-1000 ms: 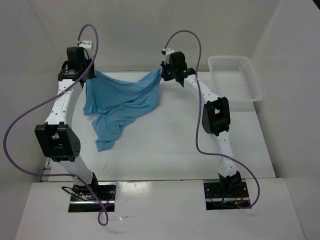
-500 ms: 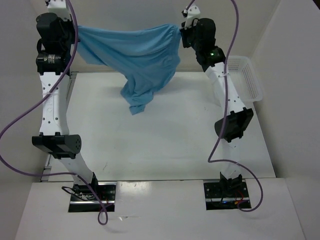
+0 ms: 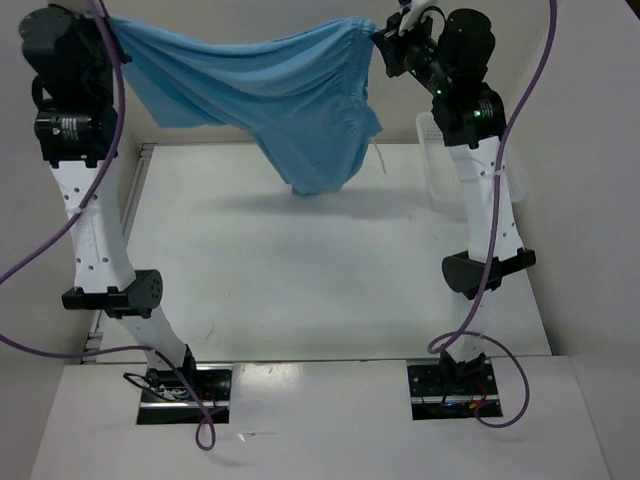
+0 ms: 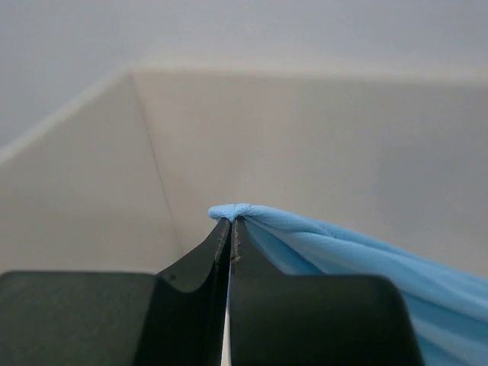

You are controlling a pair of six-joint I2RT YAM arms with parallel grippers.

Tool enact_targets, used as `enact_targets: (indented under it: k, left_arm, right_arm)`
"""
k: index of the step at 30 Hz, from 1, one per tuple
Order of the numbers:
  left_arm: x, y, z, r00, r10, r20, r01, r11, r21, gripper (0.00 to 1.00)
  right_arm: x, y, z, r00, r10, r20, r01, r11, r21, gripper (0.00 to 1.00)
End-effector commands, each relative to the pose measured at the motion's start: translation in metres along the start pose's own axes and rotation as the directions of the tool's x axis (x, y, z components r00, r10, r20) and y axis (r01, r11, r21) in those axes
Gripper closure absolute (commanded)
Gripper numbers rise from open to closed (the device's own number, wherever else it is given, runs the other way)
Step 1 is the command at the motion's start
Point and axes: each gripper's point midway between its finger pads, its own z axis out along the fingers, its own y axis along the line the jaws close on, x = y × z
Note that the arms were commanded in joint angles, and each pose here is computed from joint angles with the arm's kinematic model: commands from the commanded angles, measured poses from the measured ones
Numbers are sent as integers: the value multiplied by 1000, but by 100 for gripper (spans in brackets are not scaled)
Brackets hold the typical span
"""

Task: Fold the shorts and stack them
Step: Flatten the shorts out

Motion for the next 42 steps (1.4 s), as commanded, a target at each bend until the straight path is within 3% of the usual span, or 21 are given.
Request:
enact_targets:
  k: [1, 7, 9, 14, 18, 20, 25, 29, 36, 40, 42]
  left_arm:
    - [-93, 34, -40, 965, -40, 257, 68, 993, -101, 100]
    - [-124, 43, -57, 926, -59, 372, 110, 987, -117, 100]
    - [-113, 34, -48, 940, -58, 336, 96, 991, -98, 100]
    - [-45, 10, 2, 988, -25, 152, 32, 999, -43, 100]
    - [13, -6, 47, 999, -2, 39, 2, 1000, -2, 100]
    - [24, -11, 62, 999, -2, 37, 1, 1000, 9, 100]
    - [48, -21, 96, 999, -4, 52, 3, 1000, 19, 100]
    - [39, -14, 101, 995, -11, 100, 11, 1000, -6, 100]
    - [-4, 0, 73, 984, -19, 175, 23, 1000, -20, 100]
    - [14, -7, 61, 997, 1, 72, -6, 998, 67, 100]
    - [36, -21, 52, 1000, 15, -23, -11, 989, 150, 100]
  right_arm:
    - [-82, 15, -54, 986, 1, 166, 11, 998, -67, 100]
    - [-99, 21, -73, 981, 20, 194, -1, 995, -96, 100]
    - [-89, 20, -67, 986, 25, 167, -11, 996, -88, 100]
    - [-46, 18, -46, 997, 58, 55, -54, 996, -66, 100]
    - [14, 18, -12, 993, 98, -63, -100, 994, -39, 100]
    - [45, 17, 13, 986, 138, -98, -140, 990, -15, 100]
    - [60, -3, 55, 988, 152, -39, -148, 986, 80, 100]
    - [36, -21, 60, 988, 141, 61, -149, 977, 154, 100]
    - [-27, -31, 33, 982, 37, 187, -73, 980, 184, 100]
    - [-10, -18, 23, 997, 8, 82, -18, 992, 121, 100]
    - [36, 2, 29, 998, -14, -53, 15, 1000, 22, 100]
